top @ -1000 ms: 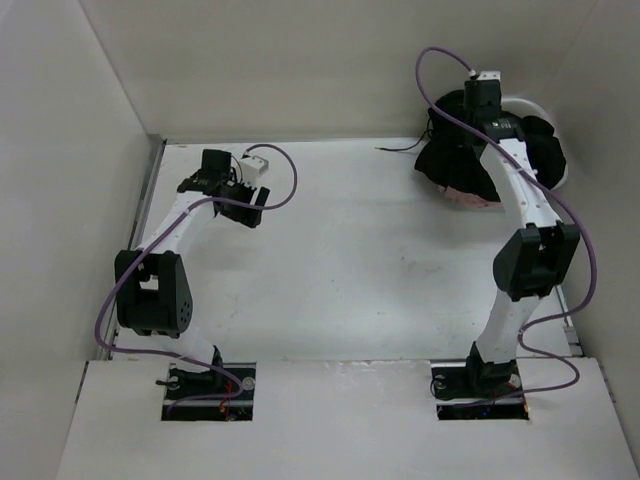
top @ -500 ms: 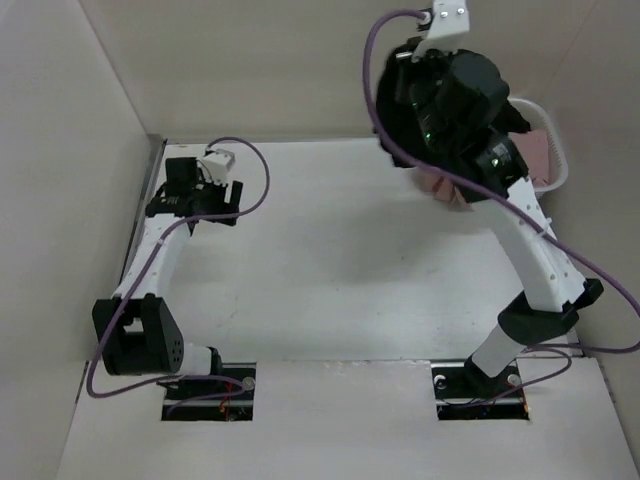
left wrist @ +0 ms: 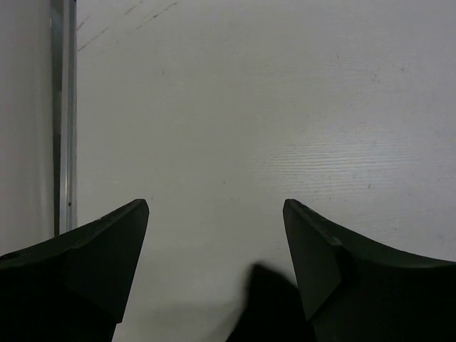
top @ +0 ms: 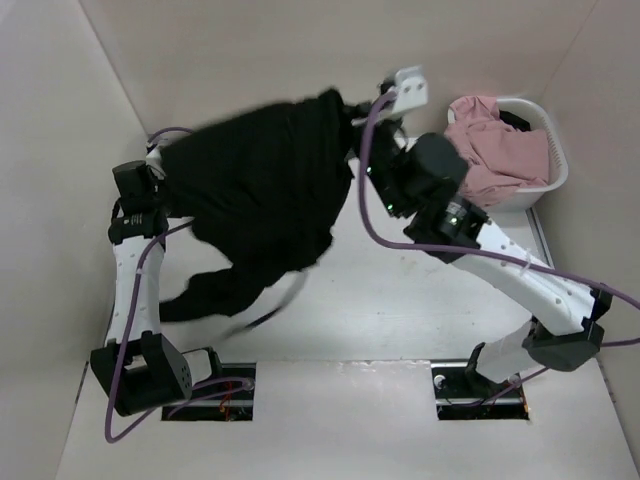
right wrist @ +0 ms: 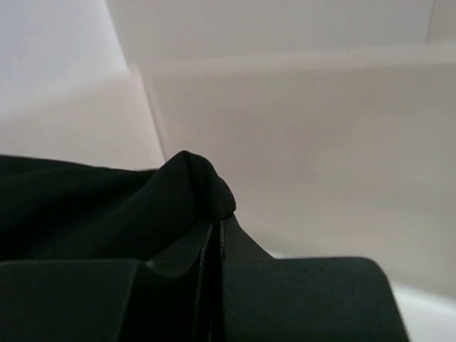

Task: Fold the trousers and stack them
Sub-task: Move the trousers to the center of the board, then flatten the trousers out

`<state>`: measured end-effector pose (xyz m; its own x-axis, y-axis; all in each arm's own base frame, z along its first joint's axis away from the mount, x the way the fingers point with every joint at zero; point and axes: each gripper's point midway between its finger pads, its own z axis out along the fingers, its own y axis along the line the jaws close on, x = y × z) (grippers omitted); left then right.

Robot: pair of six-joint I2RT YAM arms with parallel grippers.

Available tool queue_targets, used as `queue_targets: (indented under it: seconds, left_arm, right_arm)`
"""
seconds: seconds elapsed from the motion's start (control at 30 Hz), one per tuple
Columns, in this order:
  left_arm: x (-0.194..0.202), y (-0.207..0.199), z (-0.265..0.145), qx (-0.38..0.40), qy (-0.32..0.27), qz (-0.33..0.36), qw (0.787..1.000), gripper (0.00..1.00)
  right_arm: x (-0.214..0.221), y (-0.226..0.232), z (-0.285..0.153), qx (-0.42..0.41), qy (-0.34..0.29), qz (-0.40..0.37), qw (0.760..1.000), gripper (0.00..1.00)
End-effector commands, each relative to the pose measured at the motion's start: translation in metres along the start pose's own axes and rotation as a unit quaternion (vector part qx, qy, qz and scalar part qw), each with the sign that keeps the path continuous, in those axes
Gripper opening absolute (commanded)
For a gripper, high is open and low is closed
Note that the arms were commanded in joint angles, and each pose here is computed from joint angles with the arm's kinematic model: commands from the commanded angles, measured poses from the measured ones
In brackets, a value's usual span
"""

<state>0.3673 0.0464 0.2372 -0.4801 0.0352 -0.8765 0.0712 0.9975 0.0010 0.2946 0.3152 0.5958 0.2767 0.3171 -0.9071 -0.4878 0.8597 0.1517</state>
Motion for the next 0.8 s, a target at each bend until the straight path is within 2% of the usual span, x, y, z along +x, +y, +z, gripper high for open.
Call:
queue_targets:
  seconds: [0.0,0.07,0.1,0.17,0.23,0.27,0.3,0.33,0.4,0.47,0.6,0.77]
  left_arm:
    - [-0.032,0.003,-0.004,0.003,-0.042,0.004,0.999,0.77]
    - [-0.029,0.007,0.001,-0.002,-0.033,0.008,0.999,0.77]
    - [-0.027,0.011,0.003,-0.006,-0.028,0.011,1.000,0.77]
    - [-0.022,0.018,0.007,-0.016,-0.018,0.020,1.000,0.76]
    - [-0.014,0.025,0.010,-0.028,-0.003,0.037,0.999,0.76]
    - [-0.009,0.028,0.010,-0.034,0.008,0.049,0.998,0.76]
    - [-0.003,0.030,0.010,-0.038,0.022,0.066,0.997,0.76]
    - [0.004,0.032,0.008,-0.039,0.036,0.085,0.995,0.76]
    - [0.023,0.034,0.003,-0.036,0.071,0.119,0.990,0.76]
    - [0.049,0.027,-0.004,-0.013,0.109,0.136,0.985,0.77]
    - [0.109,-0.023,-0.012,0.093,0.188,0.124,0.970,0.74]
    - [0.148,-0.088,-0.010,0.189,0.225,0.097,0.951,0.73]
  right_arm:
    - [0.103,-0.048,-0.022,0.110,0.097,0.079,0.986,0.10]
    - [0.164,-0.087,-0.049,0.161,0.158,0.090,0.970,0.20]
    - [0.196,-0.119,-0.069,0.204,0.188,0.096,0.956,0.33]
    - [0.252,-0.192,-0.115,0.298,0.244,0.109,0.917,0.71]
    - [0.289,-0.252,-0.161,0.365,0.305,0.127,0.871,0.86]
    - [0.296,-0.266,-0.176,0.376,0.323,0.141,0.857,0.93]
    - [0.295,-0.275,-0.186,0.377,0.328,0.149,0.853,0.96]
    - [0.289,-0.275,-0.189,0.365,0.326,0.149,0.859,1.00]
    - [0.284,-0.251,-0.189,0.313,0.329,0.150,0.878,1.00]
    - [0.294,-0.216,-0.196,0.260,0.362,0.167,0.879,1.00]
    - [0.333,-0.159,-0.243,0.233,0.443,0.228,0.835,1.00]
    - [0.365,-0.096,-0.311,0.201,0.518,0.297,0.777,1.00]
